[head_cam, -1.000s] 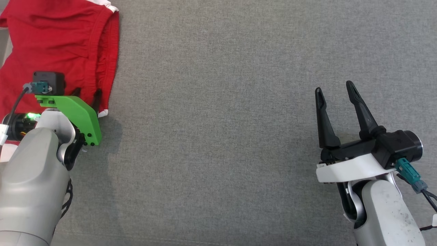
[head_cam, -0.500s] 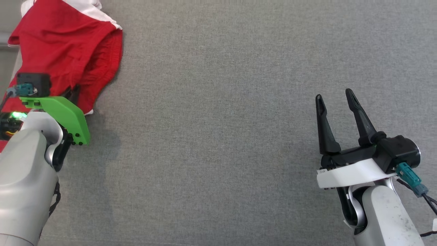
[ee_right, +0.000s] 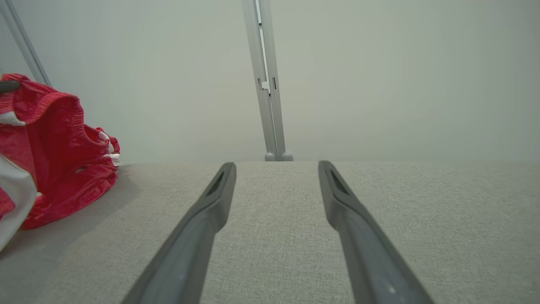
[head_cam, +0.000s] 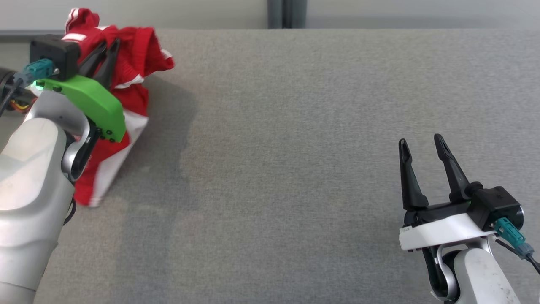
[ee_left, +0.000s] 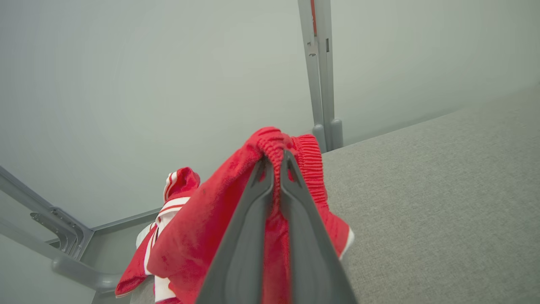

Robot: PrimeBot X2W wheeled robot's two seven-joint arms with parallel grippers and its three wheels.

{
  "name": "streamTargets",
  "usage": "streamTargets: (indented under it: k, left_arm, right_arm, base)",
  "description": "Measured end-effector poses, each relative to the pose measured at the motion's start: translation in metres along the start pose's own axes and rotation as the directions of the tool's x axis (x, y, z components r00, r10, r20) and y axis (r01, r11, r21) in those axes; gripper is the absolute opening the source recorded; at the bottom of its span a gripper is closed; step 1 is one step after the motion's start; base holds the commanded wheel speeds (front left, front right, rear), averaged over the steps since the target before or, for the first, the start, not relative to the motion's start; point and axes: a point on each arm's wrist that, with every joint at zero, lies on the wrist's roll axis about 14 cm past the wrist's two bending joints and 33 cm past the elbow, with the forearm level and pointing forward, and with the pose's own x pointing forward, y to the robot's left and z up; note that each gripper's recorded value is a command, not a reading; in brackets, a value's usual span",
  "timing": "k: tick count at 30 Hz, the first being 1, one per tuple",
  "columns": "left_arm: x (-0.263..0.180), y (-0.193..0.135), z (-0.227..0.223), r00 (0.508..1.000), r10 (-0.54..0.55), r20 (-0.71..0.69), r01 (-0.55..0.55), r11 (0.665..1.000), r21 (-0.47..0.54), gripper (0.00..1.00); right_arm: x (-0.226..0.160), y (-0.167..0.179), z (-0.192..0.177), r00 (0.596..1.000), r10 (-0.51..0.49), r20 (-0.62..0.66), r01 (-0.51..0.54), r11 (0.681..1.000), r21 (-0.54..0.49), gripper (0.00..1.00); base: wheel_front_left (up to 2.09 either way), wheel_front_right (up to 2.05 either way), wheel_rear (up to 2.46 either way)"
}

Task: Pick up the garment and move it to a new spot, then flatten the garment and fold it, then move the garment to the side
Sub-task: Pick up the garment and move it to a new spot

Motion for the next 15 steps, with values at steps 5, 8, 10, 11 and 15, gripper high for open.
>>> streamTargets:
  k: [5, 8, 10, 11, 15]
  left_arm:
    - [0.006, -0.040, 0.050, 0.988, -0.103, 0.115, 0.097, 0.994, 0.053, 0.00]
    - [0.008, -0.071, 0.073, 0.971, -0.177, 0.163, 0.165, 0.983, 0.084, 0.00]
    - [0.011, -0.097, 0.085, 0.953, -0.235, 0.189, 0.222, 0.971, 0.087, 0.00]
    - [0.012, -0.108, 0.088, 0.947, -0.255, 0.196, 0.243, 0.966, 0.087, 0.00]
    - [0.020, -0.167, 0.088, 0.908, -0.373, 0.192, 0.365, 0.928, 0.077, 0.00]
  right_arm:
    - [-0.015, -0.012, 0.014, 0.999, -0.043, 0.022, 0.043, 0.999, -0.015, 1.00]
    - [-0.024, -0.020, 0.020, 0.997, -0.072, 0.033, 0.073, 0.997, -0.025, 1.00]
    - [-0.031, -0.028, 0.025, 0.994, -0.096, 0.042, 0.098, 0.995, -0.032, 1.00]
    - [-0.033, -0.030, 0.027, 0.994, -0.105, 0.045, 0.106, 0.994, -0.034, 1.00]
    - [-0.046, -0.044, 0.033, 0.987, -0.153, 0.055, 0.155, 0.987, -0.046, 1.00]
  base:
    - [0.00, 0.00, 0.00]
    - [0.00, 0.00, 0.00]
    - [0.00, 0.00, 0.00]
    - [0.00, 0.00, 0.00]
    - [0.00, 0.00, 0.00]
